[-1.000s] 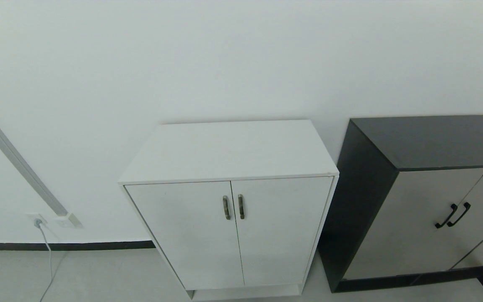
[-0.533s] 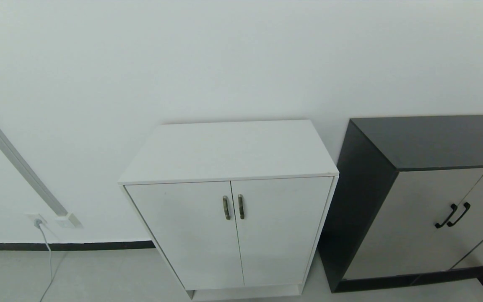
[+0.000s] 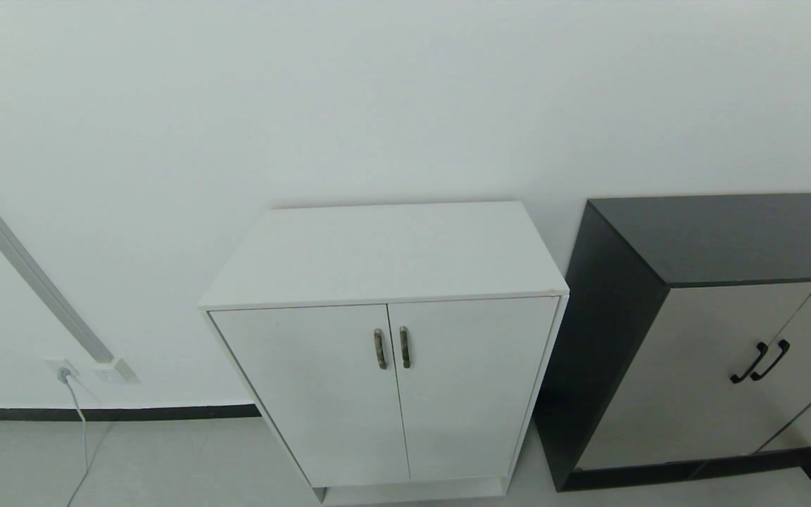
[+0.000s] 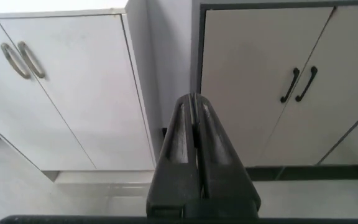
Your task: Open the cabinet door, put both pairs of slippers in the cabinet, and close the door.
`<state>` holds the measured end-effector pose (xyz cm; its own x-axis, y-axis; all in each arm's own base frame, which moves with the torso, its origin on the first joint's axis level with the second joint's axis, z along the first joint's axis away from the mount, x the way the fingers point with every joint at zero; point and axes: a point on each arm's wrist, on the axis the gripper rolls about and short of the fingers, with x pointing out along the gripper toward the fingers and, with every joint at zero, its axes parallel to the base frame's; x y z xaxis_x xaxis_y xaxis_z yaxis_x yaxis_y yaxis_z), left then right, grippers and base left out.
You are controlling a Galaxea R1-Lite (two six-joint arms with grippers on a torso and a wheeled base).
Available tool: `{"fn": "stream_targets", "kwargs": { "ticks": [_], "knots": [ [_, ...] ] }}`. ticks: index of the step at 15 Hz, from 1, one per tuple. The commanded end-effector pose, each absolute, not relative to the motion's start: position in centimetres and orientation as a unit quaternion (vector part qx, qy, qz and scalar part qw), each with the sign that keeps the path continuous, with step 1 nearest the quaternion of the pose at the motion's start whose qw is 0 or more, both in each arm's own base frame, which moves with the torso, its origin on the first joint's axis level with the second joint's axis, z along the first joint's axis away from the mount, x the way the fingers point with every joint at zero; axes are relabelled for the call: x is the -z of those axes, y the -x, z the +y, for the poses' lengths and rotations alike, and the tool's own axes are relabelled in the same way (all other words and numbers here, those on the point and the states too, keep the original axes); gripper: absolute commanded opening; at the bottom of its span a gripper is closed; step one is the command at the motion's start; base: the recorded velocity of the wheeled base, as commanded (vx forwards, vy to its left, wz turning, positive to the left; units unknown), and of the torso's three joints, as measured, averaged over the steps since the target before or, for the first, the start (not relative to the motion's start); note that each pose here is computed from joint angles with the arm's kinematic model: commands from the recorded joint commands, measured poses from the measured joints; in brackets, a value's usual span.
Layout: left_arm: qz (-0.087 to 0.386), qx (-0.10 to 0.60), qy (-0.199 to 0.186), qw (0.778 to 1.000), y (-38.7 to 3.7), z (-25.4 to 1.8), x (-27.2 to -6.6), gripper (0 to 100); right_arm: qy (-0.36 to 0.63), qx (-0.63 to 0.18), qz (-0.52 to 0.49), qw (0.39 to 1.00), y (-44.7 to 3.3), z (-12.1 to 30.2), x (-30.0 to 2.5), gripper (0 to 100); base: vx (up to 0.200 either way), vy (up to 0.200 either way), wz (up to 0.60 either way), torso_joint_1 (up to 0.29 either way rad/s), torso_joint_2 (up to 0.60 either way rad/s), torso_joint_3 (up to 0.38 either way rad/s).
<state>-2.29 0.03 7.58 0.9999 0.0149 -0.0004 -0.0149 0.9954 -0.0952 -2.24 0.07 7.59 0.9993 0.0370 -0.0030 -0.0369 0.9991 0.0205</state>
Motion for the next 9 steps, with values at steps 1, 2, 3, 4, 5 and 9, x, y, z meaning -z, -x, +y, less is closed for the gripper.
{"fn": "stream_targets", "kwargs": {
  "ticks": [1, 2, 3, 4, 5, 9],
  "knots": [
    [0.0, -0.008, 0.047, 0.999, 2.29, 0.03, -7.56, 0, -0.018, -0.005, -0.003, 1.0, 2.27, 0.01, -7.63, 0, 0.0, 0.0, 0.0, 0.0, 0.0, 0.0],
    [0.0, -0.008, 0.047, 0.999, 2.28, 0.03, -7.58, 0, -0.019, -0.004, -0.003, 1.0, 2.27, 0.0, -7.63, 0, 0.0, 0.0, 0.0, 0.0, 0.0, 0.0],
    [0.0, -0.008, 0.047, 0.999, 2.28, 0.03, -7.58, 0, -0.019, -0.004, -0.003, 1.0, 2.27, 0.0, -7.63, 0, 0.0, 0.0, 0.0, 0.0, 0.0, 0.0],
    [0.001, -0.008, 0.047, 0.999, 2.28, 0.03, -7.56, 0, -0.019, -0.003, -0.003, 1.0, 2.27, 0.0, -7.63, 0, 0.0, 0.0, 0.0, 0.0, 0.0, 0.0],
    [0.0, -0.008, 0.046, 0.999, 2.29, 0.03, -7.57, 0, -0.018, -0.003, -0.003, 1.0, 2.27, 0.01, -7.63, 0, 0.0, 0.0, 0.0, 0.0, 0.0, 0.0],
    [0.0, -0.008, 0.046, 0.999, 2.29, 0.03, -7.56, 0, -0.011, -0.006, -0.002, 1.0, 2.27, 0.02, -7.61, 0, 0.0, 0.0, 0.0, 0.0, 0.0, 0.0]
  ]
}}
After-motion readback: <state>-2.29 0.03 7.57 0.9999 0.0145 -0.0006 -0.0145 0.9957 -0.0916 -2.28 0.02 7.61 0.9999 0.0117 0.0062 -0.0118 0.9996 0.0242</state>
